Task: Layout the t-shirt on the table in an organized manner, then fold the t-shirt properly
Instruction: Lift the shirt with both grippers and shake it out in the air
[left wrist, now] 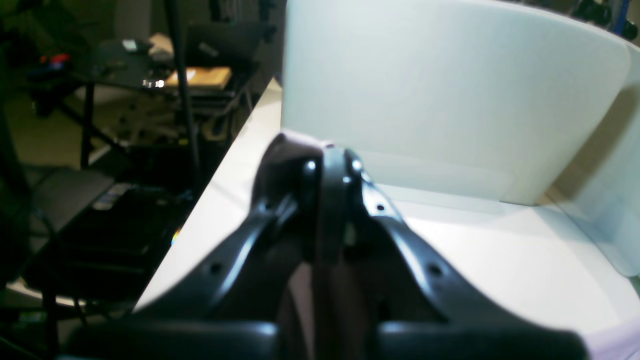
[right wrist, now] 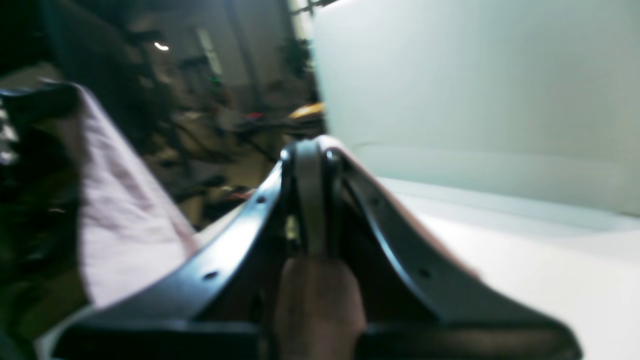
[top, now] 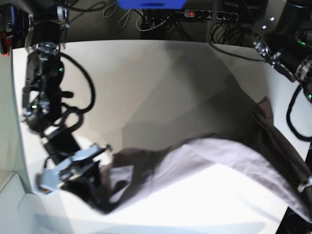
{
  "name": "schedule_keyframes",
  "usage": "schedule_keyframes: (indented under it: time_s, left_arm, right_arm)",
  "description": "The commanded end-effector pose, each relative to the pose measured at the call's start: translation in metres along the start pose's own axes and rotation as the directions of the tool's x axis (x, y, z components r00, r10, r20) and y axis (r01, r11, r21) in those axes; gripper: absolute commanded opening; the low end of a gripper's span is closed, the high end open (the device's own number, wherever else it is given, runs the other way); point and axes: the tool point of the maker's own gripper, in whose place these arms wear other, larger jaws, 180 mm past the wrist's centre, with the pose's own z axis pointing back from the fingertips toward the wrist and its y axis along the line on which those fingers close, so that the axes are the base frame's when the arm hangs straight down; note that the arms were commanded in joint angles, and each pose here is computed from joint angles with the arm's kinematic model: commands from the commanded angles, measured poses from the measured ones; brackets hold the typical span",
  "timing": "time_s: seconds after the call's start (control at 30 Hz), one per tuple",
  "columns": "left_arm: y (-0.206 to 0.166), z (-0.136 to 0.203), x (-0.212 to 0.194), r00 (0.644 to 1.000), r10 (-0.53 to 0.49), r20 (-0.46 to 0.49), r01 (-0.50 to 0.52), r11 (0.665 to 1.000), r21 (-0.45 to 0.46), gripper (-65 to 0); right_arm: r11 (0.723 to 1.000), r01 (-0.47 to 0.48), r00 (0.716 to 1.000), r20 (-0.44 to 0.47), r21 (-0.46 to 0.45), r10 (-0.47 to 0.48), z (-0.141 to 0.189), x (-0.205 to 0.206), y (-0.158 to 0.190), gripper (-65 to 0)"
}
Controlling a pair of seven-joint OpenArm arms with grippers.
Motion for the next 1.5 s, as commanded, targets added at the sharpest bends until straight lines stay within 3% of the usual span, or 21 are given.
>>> schedule_keyframes:
  time_s: [0.0,0.27,0.5,0.73,1.13,1.47]
  left_arm:
    - [-0.013,-0.007,0.015,0.999,-0.007,0.052,0.008,1.0,-0.029,-64.9]
    - [-0.082,-0.038,0.01,0.999,-0.003,0.046,0.008,0.993,-0.116,-64.9]
    - [-0.123,-0.049,0.033,0.995,-0.024,0.098,0.041,0.984,-0.175,-64.9]
    - [-0.115,-0.041,0.049,0.989,-0.027,0.147,0.049,0.988,-0.149,-64.9]
    - [-0.072,-0.024,0.056,0.975,0.099,0.197,-0.073,0.988,-0.133,-64.9]
    - [-0.072,-0.022,0.077,0.97,0.051,0.238,-0.017,0.99,-0.143,-64.9]
  right_arm:
    - [0.999,-0.038,0.995,0.088,0.006,0.038,0.0,0.032,-0.003,-65.0]
    - [0.981,-0.129,0.975,0.163,-0.148,0.152,0.029,0.081,-0.047,-65.0]
    - [0.962,-0.186,0.938,0.257,-0.199,0.234,0.064,0.146,-0.073,-65.0]
    - [0.942,-0.249,0.896,0.316,-0.226,0.313,0.097,0.202,-0.083,-65.0]
    - [0.927,-0.322,0.864,0.34,-0.192,0.371,0.096,0.218,-0.07,-65.0]
    - [0.919,-0.351,0.835,0.383,-0.182,0.395,0.095,0.234,-0.062,-65.0]
